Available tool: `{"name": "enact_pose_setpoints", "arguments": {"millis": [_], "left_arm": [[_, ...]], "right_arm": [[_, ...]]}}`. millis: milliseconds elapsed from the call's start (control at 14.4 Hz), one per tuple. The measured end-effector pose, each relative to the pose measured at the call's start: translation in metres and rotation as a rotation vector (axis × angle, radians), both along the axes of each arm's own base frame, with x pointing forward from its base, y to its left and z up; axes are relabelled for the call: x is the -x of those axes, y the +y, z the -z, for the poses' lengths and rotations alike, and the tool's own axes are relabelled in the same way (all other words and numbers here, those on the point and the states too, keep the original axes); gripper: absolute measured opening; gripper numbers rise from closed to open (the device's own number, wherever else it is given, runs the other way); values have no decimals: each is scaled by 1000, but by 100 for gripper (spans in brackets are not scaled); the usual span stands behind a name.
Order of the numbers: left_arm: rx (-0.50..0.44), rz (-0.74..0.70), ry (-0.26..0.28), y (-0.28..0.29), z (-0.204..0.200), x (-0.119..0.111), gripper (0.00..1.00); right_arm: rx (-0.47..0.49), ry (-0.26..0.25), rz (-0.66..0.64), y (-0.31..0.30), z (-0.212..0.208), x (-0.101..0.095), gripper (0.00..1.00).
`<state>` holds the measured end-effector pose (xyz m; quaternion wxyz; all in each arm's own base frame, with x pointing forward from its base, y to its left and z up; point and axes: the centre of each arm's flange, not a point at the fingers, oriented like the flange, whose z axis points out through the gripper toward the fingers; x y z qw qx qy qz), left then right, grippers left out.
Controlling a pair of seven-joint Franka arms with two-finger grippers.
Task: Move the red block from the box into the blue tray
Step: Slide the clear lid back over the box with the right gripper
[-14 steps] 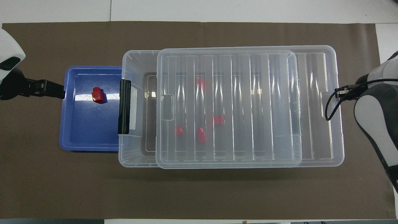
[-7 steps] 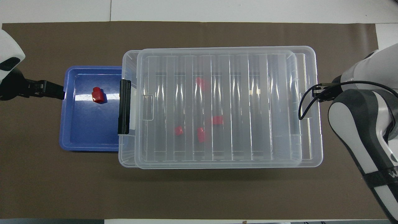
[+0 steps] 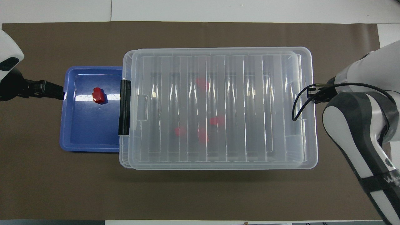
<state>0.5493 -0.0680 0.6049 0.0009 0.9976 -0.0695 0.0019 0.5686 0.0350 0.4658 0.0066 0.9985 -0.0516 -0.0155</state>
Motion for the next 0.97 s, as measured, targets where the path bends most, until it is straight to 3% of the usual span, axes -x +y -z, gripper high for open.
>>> {"name": "enact_pose_setpoints", "arguments": {"millis": [972], "left_arm": [[0,0,0,0,0,0,100]], "right_arm": [[0,0,13,12,0,1,1]]}}
